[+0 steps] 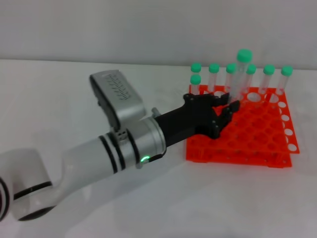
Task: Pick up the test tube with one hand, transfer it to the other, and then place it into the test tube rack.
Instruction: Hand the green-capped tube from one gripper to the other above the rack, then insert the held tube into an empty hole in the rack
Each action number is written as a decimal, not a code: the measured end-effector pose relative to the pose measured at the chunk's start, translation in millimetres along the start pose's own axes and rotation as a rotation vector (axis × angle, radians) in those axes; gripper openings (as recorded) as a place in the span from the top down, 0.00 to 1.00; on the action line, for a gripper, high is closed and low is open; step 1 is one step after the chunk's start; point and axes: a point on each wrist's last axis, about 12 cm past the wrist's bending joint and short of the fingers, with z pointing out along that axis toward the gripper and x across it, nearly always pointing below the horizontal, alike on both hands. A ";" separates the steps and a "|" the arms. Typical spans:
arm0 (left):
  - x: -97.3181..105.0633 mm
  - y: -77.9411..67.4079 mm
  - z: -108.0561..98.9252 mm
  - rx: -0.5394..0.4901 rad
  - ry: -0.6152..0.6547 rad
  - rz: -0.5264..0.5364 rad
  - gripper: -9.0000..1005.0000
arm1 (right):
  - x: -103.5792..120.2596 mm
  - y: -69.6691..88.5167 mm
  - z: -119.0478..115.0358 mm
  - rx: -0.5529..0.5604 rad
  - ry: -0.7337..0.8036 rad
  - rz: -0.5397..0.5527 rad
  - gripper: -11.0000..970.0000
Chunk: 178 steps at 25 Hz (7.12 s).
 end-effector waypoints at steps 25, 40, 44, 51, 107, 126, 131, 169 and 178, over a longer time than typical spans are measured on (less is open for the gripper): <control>-4.8 -11.6 23.3 0.086 0.069 0.122 0.78 | -8.8 81.0 51.6 -0.671 0.257 -0.079 0.18; -3.7 -13.8 21.9 0.089 0.062 0.121 0.78 | 4.5 97.4 59.4 -0.708 0.282 -0.047 0.27; -2.9 -13.7 20.7 0.088 0.062 0.118 0.77 | 5.1 95.8 57.5 -0.699 0.281 -0.047 0.33; -1.6 -13.1 18.5 0.083 0.062 0.115 0.77 | 6.8 93.8 56.5 -0.683 0.281 -0.050 0.56; 63.2 -4.1 -168.8 -0.784 -0.192 0.079 0.12 | 19.8 128.6 124.5 -0.592 0.289 -0.216 0.72; 73.0 1.7 -201.0 -0.957 -0.175 0.041 0.12 | 30.2 152.3 161.9 -0.555 0.409 -0.298 0.71; 72.4 2.2 -200.1 -0.956 -0.179 0.037 0.12 | 32.2 149.0 160.7 -0.540 0.431 -0.302 0.71; 71.2 9.7 -192.4 -0.942 -0.159 0.026 0.12 | 53.4 145.9 161.4 -0.451 0.519 -0.327 0.69; 71.1 9.8 -192.3 -0.942 -0.160 0.026 0.12 | 60.4 145.7 157.2 -0.445 0.547 -0.321 0.44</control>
